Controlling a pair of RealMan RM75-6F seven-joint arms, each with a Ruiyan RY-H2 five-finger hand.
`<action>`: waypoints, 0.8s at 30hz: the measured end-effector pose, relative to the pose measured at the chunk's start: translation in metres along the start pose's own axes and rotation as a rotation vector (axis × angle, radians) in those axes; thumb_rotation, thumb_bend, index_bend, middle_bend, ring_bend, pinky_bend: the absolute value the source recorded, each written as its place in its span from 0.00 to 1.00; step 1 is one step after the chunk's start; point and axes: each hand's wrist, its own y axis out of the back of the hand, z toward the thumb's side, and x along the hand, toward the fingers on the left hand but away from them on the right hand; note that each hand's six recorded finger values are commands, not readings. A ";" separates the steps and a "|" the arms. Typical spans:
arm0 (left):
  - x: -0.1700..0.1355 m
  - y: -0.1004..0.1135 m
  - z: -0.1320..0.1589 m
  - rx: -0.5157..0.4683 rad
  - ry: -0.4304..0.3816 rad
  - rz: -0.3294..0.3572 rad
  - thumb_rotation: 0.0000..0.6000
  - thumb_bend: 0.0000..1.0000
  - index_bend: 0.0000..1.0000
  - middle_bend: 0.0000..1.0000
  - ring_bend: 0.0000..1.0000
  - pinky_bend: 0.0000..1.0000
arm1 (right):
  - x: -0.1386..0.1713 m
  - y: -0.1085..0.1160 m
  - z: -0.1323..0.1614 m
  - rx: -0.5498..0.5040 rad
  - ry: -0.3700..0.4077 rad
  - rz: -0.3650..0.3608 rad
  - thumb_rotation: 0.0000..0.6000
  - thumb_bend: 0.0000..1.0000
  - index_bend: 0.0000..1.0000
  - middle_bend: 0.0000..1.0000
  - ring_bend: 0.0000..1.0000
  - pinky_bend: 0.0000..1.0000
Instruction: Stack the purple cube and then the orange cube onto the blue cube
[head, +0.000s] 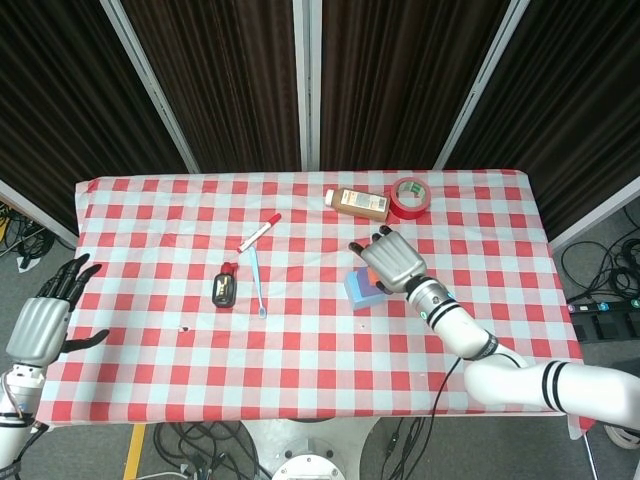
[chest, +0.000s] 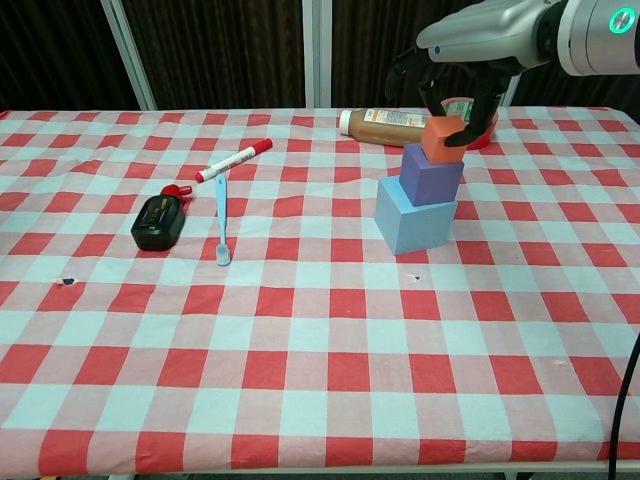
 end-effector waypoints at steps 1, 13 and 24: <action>0.000 0.000 0.000 0.000 0.001 0.000 1.00 0.16 0.15 0.12 0.07 0.21 | -0.001 0.000 0.000 -0.001 0.000 -0.002 1.00 0.20 0.20 0.50 0.28 0.19; 0.000 0.000 -0.002 -0.001 0.004 0.002 1.00 0.16 0.15 0.12 0.06 0.21 | -0.005 -0.001 0.002 -0.003 0.003 0.013 1.00 0.19 0.20 0.47 0.27 0.18; 0.000 0.002 -0.002 -0.002 0.001 0.006 1.00 0.16 0.15 0.12 0.06 0.21 | -0.003 -0.001 0.005 -0.024 0.015 0.024 1.00 0.08 0.04 0.32 0.14 0.12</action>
